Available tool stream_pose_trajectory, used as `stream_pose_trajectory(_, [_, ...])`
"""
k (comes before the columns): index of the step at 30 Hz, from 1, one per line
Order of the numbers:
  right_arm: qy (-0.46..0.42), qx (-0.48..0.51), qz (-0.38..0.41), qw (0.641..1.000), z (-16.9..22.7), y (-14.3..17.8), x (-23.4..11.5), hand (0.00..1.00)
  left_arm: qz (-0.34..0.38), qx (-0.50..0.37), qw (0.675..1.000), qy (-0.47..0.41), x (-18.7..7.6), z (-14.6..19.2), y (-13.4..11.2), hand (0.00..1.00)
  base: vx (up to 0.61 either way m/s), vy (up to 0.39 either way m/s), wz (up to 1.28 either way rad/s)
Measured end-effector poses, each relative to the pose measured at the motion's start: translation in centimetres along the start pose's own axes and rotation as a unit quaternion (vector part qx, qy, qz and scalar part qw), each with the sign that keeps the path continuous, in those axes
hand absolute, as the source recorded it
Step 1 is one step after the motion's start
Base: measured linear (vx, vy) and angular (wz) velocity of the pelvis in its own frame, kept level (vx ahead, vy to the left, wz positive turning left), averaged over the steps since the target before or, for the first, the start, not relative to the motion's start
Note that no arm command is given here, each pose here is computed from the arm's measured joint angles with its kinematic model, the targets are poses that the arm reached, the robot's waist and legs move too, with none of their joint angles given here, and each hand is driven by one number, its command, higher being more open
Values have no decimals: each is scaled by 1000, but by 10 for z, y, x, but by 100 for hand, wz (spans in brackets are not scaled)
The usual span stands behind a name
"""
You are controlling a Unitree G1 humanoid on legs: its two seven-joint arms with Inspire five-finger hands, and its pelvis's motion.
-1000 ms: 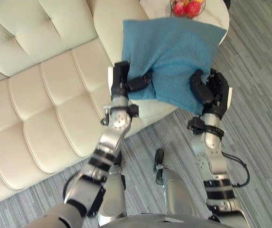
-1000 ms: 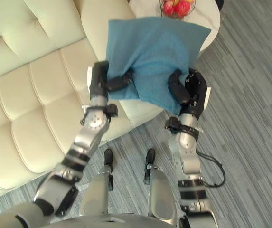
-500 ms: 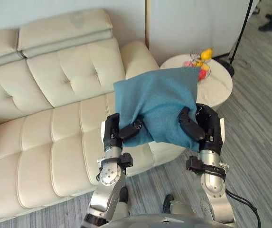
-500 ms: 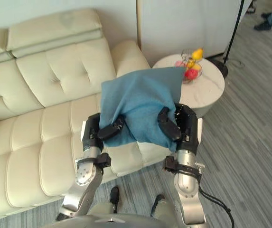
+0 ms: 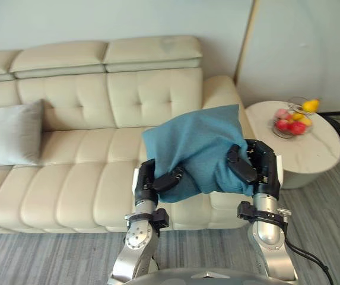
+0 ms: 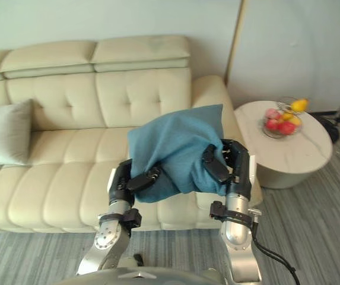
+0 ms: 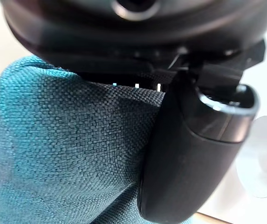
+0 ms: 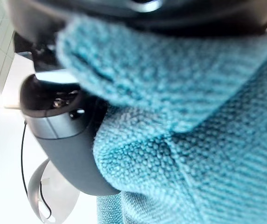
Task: Pick up cushions and gather them together orderly.
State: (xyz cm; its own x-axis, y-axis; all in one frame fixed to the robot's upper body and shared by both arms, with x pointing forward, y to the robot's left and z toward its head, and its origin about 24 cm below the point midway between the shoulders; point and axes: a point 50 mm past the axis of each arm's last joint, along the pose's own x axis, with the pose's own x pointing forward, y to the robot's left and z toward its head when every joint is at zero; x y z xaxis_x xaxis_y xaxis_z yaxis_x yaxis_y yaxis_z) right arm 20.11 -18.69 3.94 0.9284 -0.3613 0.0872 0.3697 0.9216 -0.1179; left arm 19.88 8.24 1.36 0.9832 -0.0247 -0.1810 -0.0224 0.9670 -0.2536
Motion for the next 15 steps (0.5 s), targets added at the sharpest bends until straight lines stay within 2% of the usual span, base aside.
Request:
stream_pose_trajectory(7, [63,4,0,998,-27,11,-1,0,8,33,999,27,4,-13,14,0,23,190,50])
stream_pose_trajectory(11, [86,1,17,996,-35,20,-2,0,23,36,999,32,3,-15,24,0,-7,184,-7])
stream_pose_trajectory(15, [86,9,27,996,-34,25,-1,0,30,41,998,28,4,-13,30,0,26,55,18])
